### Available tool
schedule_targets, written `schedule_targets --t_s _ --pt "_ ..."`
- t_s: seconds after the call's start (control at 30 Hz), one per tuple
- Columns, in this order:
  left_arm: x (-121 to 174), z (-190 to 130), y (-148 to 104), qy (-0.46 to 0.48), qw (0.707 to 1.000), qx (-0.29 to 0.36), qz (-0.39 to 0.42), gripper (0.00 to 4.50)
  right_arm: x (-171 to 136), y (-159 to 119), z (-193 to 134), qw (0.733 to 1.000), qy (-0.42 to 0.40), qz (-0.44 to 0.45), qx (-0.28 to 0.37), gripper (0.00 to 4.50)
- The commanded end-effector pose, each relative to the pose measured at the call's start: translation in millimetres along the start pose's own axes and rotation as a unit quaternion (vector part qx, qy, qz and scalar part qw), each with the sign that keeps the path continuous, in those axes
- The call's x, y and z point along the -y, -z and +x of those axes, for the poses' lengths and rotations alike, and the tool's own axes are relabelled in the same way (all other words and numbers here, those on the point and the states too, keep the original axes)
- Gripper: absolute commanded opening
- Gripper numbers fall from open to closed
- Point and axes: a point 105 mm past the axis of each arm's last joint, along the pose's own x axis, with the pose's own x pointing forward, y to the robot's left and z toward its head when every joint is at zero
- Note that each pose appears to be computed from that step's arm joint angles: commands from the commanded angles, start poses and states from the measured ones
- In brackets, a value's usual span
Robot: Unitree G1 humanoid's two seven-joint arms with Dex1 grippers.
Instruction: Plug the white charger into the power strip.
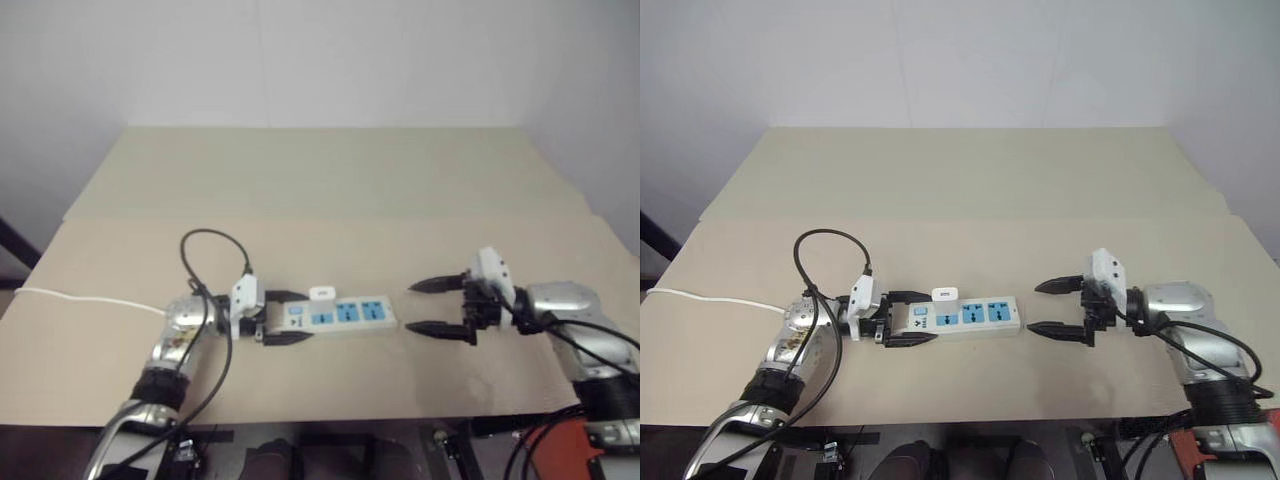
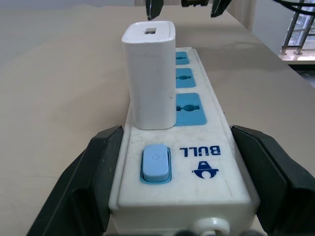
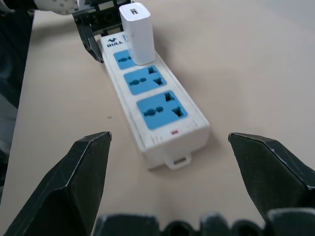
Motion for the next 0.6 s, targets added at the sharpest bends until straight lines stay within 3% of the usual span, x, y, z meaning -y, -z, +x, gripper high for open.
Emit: schedule_targets --t_s 0.03,0.1,0.17,0.4,0.53,0.6 --pt "-1 -3 -5 0.004 1.0 0.003 0.002 3.26 -2 -12 -7 1.0 0.006 -0.027 0.013 4.47" --pt "-1 -3 -6 0.011 1.0 0.001 0.007 3.99 -3 -11 -7 1.0 0.008 -0.026 0.012 4.5" --pt "-3 -3 -13 0.011 1.0 0.011 0.014 4.45 -4 -10 -7 1.0 0.012 -0.024 0.013 4.5" --pt "-10 -7 -36 0.006 0.998 0.031 0.052 4.45 -6 -6 -10 1.0 0.021 -0.018 0.014 4.5" --pt "-13 -27 -65 0.025 0.997 0.025 0.067 4.45 -9 -5 -16 1.0 0.026 -0.012 0.004 4.5" --pt "-10 -42 -72 0.053 0.997 -0.006 0.062 4.45 -10 -6 -21 1.0 0.028 -0.013 -0.001 4.5"
